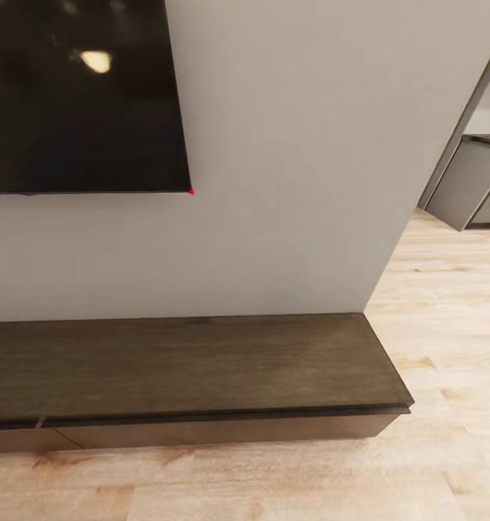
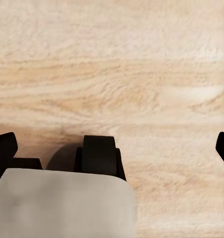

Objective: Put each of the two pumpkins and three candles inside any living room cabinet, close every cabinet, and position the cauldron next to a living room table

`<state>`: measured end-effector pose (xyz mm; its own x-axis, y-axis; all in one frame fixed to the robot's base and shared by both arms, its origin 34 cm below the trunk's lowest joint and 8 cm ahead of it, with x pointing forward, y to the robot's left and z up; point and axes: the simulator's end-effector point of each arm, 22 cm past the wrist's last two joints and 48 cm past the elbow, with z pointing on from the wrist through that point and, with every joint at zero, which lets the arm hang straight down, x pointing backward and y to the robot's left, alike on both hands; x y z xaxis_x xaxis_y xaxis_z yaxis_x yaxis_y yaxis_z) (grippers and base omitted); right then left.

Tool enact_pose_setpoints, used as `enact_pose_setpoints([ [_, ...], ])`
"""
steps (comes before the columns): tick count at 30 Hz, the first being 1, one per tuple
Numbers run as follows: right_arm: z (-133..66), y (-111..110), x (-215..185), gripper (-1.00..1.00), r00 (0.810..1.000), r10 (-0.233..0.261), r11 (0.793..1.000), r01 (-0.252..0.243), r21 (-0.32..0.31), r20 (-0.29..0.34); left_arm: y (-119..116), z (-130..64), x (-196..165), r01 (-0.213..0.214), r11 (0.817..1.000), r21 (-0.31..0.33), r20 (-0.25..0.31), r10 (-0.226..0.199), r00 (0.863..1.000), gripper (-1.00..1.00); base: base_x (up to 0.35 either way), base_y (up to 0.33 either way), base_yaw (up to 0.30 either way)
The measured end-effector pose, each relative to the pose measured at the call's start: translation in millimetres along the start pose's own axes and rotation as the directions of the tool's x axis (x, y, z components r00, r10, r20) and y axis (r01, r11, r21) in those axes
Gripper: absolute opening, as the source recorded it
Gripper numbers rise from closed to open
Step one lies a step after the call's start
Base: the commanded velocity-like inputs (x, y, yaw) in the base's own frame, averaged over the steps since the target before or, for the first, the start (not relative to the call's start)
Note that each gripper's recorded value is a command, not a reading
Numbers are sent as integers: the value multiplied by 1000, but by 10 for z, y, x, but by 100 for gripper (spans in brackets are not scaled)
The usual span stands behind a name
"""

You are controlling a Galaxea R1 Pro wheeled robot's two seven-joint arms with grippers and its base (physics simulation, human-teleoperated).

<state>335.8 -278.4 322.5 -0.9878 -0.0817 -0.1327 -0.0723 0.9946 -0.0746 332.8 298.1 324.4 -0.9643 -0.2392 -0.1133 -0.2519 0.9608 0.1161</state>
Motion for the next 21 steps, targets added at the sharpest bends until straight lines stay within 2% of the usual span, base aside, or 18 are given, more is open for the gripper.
enact_pose_setpoints([
  [8,0,0,3,100,1000,0,1000,0,0,0,7,1,-2,0,1000,-1,0,0,1000,100,224,-230,14],
  [14,8,2,20,100,1000,0,1000,0,0,-4,19,10,16,0,1000,-4,-4,0,1000,100,187,-199,179],
  [21,19,6,59,100,1000,-2,1000,2,-1,-12,36,24,45,0,1000,-7,-11,0,1000,100,19,-27,212],
])
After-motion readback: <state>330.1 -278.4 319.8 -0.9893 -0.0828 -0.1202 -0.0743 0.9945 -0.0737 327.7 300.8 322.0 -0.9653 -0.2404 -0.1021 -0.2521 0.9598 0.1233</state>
